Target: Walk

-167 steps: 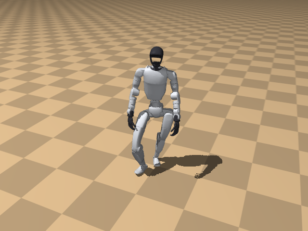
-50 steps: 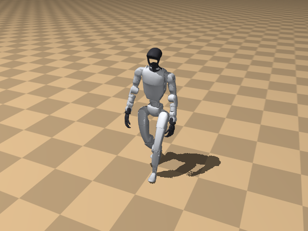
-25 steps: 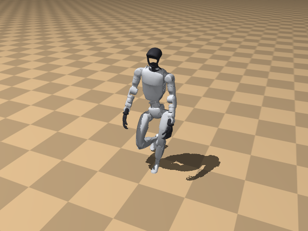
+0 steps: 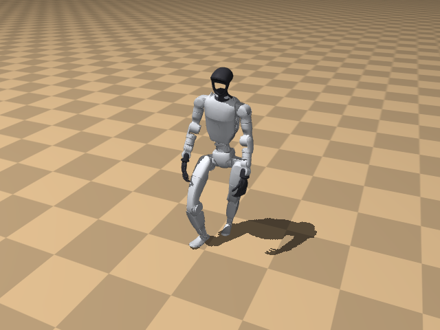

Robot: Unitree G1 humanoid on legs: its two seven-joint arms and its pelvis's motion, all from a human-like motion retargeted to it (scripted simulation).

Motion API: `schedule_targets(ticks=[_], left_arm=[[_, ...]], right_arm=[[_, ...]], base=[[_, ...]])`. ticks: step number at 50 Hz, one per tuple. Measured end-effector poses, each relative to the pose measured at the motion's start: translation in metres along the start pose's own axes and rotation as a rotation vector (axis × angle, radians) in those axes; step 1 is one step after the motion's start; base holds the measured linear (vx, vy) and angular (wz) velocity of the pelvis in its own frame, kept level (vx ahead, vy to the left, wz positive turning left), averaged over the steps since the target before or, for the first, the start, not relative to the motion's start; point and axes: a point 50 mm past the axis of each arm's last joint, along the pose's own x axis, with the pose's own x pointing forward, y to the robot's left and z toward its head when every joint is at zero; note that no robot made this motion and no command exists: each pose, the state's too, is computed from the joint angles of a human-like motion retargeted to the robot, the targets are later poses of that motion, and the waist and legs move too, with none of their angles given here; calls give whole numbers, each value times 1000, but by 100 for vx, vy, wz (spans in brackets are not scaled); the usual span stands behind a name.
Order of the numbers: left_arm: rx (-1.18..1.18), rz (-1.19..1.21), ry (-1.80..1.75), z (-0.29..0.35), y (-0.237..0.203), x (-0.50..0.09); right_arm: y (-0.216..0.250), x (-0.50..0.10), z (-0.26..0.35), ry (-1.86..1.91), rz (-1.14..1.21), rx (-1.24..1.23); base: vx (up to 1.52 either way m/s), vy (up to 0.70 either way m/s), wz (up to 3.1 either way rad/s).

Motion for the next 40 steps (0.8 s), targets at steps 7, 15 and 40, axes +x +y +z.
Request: schedule_targets(ticks=[7, 15, 40], left_arm=[[41, -53, 58, -19, -8, -2], [75, -86, 97, -29, -10, -4], [123, -124, 52, -9, -19, 1]], right_arm=[[9, -1, -13, 43, 40, 2], [10, -2, -20, 66, 52, 30], [12, -1, -13, 37, 43, 82]], base=[[17, -3, 12], [20, -5, 14], [22, -7, 13]])
